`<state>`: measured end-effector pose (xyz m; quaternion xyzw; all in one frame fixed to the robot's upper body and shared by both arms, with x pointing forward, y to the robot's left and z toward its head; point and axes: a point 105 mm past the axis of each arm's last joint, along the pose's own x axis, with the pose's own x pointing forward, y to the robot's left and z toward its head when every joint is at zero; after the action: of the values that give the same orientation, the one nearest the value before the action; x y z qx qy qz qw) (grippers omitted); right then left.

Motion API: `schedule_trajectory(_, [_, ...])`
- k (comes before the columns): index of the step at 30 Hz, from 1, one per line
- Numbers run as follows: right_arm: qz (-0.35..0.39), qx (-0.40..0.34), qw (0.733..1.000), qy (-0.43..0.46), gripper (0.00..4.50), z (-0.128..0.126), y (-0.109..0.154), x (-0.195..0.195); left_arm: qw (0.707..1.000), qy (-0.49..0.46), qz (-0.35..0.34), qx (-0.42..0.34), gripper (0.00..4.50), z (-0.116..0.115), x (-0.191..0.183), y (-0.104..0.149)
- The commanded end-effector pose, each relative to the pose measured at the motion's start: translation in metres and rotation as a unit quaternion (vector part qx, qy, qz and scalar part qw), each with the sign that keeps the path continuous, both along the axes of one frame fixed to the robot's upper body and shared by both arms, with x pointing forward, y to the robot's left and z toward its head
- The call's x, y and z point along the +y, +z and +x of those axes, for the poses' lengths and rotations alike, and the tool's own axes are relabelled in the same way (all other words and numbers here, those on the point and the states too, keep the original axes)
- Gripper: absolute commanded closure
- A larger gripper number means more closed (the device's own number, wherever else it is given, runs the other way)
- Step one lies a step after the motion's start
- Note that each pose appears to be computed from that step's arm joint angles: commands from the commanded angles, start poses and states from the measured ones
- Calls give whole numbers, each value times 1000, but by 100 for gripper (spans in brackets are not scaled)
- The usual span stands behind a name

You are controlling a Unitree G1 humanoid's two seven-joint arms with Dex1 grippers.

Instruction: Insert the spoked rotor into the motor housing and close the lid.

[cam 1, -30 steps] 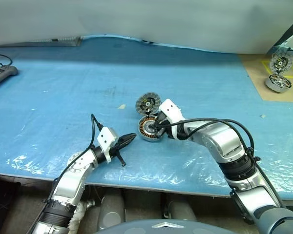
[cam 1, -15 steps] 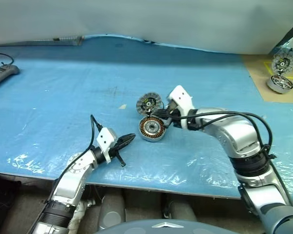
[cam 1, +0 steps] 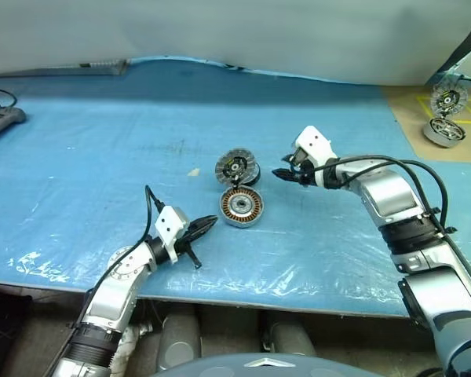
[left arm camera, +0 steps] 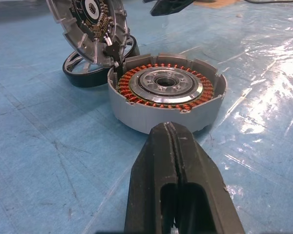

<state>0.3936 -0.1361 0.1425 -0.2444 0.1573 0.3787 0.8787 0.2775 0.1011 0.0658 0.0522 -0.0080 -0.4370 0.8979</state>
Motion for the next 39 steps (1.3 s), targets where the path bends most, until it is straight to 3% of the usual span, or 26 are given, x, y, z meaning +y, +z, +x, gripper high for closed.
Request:
schedule_trajectory(1, [-19, -42, 998, 32, 152, 18, 15, 7, 1000, -2, -3, -13, 450, -1, 0, 4])
schedule_trajectory(10, [-12, -52, 995, 80, 152, 45, 20, 31, 1000, 1, -4, -13, 450, -3, -2, 1])
schedule_trajectory(19, [-30, -39, 990, 131, 152, 42, 13, 44, 1000, 8, -3, -14, 450, -2, 0, 0])
schedule_trajectory(33, [-78, -43, 979, 184, 152, 32, 2, 33, 1000, 8, -2, -14, 450, 0, -1, -5])
schedule_trajectory(36, [-89, -39, 977, 190, 209, 30, -3, 32, 1000, 7, -3, -15, 450, 1, -2, -5])
schedule_trajectory(39, [-97, -35, 977, 189, 308, 29, -8, 30, 1000, 7, -3, -15, 450, 1, -2, -5])
